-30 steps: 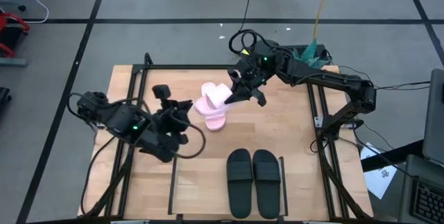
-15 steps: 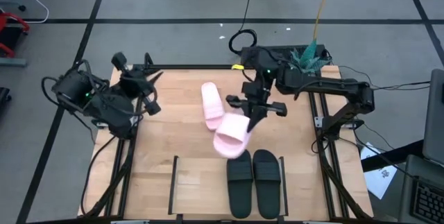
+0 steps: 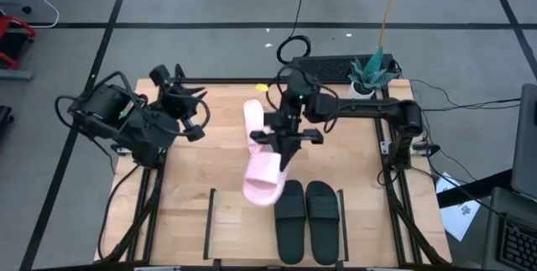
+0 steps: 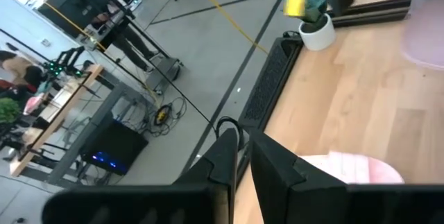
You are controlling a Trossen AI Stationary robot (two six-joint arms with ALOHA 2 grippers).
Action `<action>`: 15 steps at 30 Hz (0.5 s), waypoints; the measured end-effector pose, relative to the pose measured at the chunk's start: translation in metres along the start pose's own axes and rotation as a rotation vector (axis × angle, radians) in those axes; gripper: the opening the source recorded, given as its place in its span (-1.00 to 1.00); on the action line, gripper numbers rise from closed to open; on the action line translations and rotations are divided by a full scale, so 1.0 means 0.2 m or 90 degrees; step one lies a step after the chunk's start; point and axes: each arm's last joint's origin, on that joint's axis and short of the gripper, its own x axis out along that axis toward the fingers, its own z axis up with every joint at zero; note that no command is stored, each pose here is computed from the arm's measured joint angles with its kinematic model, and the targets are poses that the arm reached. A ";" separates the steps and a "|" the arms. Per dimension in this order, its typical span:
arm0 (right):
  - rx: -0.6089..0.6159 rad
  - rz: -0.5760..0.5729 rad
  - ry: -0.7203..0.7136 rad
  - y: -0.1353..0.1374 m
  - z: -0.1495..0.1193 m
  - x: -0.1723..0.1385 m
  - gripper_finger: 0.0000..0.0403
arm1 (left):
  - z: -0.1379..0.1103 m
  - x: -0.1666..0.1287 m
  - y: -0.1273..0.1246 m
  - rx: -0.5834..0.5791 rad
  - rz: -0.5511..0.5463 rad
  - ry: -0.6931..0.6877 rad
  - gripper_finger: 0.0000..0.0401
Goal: Pick and place slides into the shelf
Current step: Put the left pink slipper on the shelf
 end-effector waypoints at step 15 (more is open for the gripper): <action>-0.152 0.084 0.037 -0.09 0.13 0.25 -1.00 | 0.00 0.02 0.03 0.046 0.012 0.010 -0.78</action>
